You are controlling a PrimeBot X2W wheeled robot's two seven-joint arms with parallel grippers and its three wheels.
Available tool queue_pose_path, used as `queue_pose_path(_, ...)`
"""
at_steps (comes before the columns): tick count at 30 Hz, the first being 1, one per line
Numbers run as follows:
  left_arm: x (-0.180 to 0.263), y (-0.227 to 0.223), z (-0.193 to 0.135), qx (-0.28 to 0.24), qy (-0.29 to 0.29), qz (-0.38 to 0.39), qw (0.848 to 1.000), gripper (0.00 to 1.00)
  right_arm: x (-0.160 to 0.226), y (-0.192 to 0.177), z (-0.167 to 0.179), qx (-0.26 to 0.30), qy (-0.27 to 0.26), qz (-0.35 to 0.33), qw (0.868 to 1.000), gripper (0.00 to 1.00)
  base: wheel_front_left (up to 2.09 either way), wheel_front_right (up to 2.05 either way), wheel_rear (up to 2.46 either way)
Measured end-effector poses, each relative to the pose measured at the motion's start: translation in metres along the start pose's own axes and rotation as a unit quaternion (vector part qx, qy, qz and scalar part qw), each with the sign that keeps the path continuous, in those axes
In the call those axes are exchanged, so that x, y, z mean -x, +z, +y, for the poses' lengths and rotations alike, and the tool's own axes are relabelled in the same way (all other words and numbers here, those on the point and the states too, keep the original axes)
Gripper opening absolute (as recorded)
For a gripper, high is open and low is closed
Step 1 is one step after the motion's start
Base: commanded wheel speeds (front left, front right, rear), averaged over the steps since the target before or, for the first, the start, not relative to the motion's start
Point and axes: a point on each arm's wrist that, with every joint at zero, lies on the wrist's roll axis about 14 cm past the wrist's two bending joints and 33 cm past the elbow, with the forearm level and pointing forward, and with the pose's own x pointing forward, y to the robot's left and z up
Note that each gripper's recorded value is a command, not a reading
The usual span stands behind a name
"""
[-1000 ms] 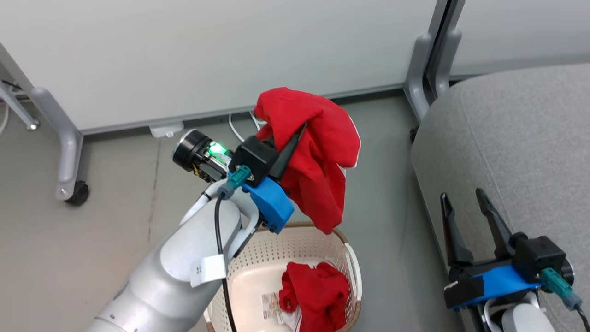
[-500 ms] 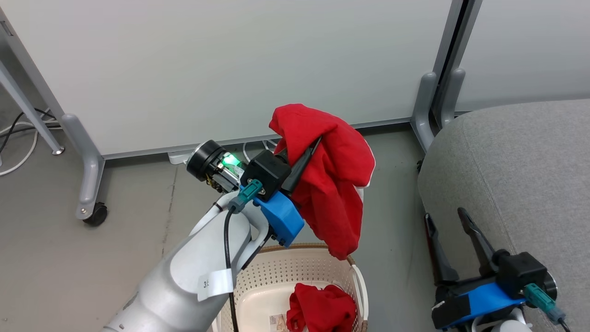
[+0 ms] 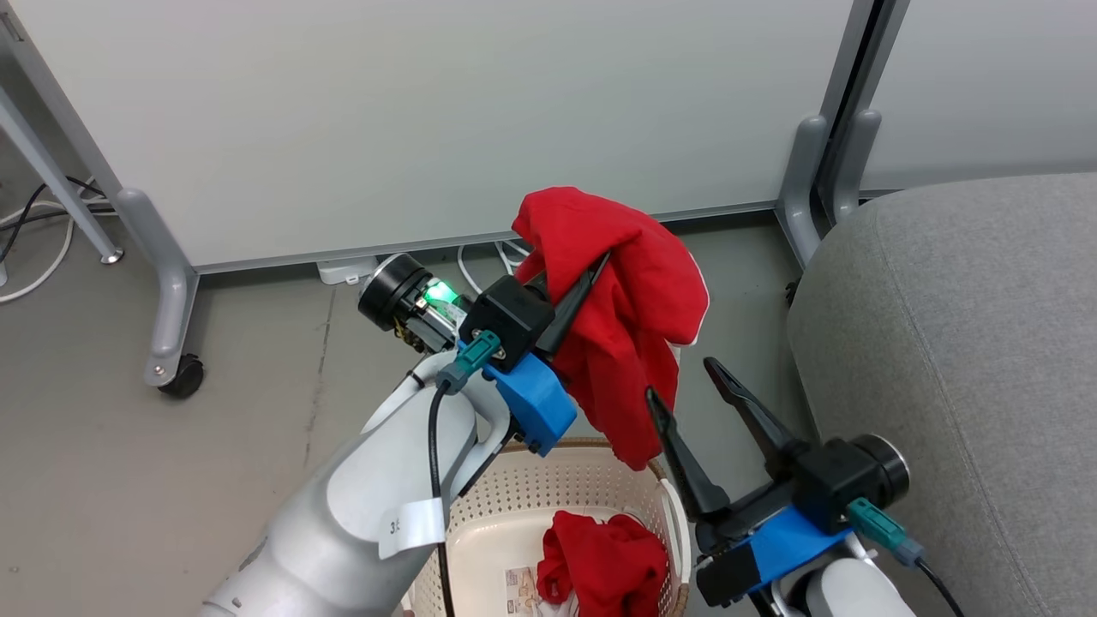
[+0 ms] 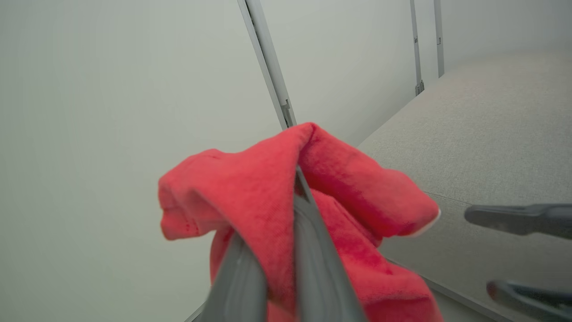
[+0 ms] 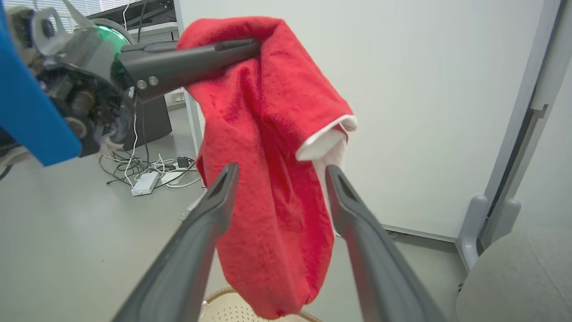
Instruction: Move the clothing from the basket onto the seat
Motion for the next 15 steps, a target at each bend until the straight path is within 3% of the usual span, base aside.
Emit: queue_pose_path(15, -0.012, -0.005, -0.010, 0.002, -0.024, -0.001, 1.000, 0.00, -0.054, -0.013, 0.017, 0.024, 0.064, 0.021, 0.997, 1.00, 0.00, 0.00, 0.00)
